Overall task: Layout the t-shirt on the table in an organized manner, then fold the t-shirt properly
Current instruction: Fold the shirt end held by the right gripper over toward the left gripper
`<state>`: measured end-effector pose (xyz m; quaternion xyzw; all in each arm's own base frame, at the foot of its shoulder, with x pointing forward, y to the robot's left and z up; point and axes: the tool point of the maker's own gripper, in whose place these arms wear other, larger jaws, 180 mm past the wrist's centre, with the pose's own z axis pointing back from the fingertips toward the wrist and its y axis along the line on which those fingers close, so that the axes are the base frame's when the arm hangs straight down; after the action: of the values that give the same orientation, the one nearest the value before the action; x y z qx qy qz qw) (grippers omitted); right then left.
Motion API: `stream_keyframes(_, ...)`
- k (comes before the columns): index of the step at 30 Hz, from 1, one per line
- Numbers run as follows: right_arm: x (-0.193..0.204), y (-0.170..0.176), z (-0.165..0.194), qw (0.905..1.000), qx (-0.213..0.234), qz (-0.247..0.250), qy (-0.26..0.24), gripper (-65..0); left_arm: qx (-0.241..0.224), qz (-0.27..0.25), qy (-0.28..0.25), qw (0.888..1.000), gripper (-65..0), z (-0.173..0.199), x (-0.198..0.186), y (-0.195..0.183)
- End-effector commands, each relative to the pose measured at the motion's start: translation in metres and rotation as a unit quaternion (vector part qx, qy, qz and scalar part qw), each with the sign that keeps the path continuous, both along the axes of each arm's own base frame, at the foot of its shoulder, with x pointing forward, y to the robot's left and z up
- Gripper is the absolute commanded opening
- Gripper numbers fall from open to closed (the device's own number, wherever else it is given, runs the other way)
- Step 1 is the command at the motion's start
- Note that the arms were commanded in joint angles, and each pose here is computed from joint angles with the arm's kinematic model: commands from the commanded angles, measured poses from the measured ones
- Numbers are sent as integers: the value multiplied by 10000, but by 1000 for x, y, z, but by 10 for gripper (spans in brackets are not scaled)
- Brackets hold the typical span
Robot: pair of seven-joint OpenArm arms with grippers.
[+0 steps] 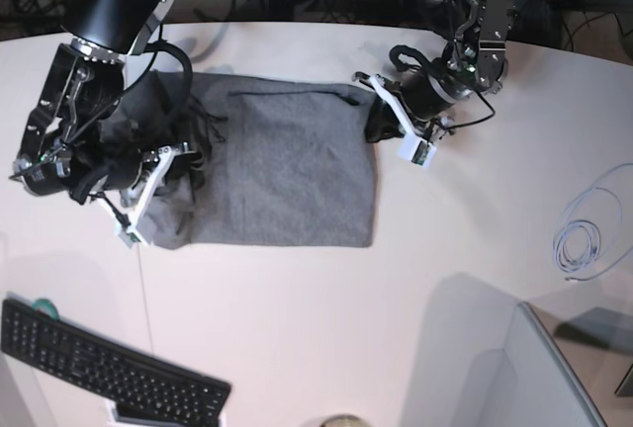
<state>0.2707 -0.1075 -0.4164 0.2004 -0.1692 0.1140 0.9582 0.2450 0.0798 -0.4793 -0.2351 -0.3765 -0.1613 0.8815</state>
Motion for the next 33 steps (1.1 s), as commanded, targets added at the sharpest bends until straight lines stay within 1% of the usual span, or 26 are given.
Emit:
stream_keyframes(1, 14, 5, 13, 9996, 109, 34, -274, -648, -124, 16, -191, 9997, -650, 10, 8, -2)
stream_keyframes(3, 17, 13, 18, 9986, 350, 51, -397, -648, -139, -25, -190, 9997, -650, 11, 8, -5)
stream_keyframes(7, 25, 33, 33, 9933, 908, 150, -693, -648, -164, -159, -227, 9995, -650, 13, 10, -14)
stream_keyframes(9, 29, 49, 42, 9900, 1193, 146, -745, -648, -163, -202, -219, 9994, -650, 12, 11, -17)
stream_keyframes(13, 36, 73, 53, 9836, 1587, 103, -850, -648, -164, -200, -258, 9993, -650, 15, 13, -17)
stream_keyframes(18, 37, 94, 56, 9802, 1689, 333, -981, -648, -164, -200, -258, 9993, -650, 15, 13, -17)
stream_keyframes(19, 36, 98, 54, 9799, 1723, 349, -946, -648, -161, -185, -260, 9994, -650, 15, 13, -16)
stream_keyframes(24, 31, 106, 29, 9789, 1981, 42, -495, -648, -151, -172, -263, 9994, -650, 15, 14, -14)
stream_keyframes(29, 36, 110, 19, 9759, 2127, -142, -455, -648, -135, -167, -257, 9994, -650, 14, 13, -13)
stream_keyframes(33, 40, 104, 12, 9772, 2083, -173, -373, -648, -130, -169, -295, 9993, -650, 17, 13, -12)
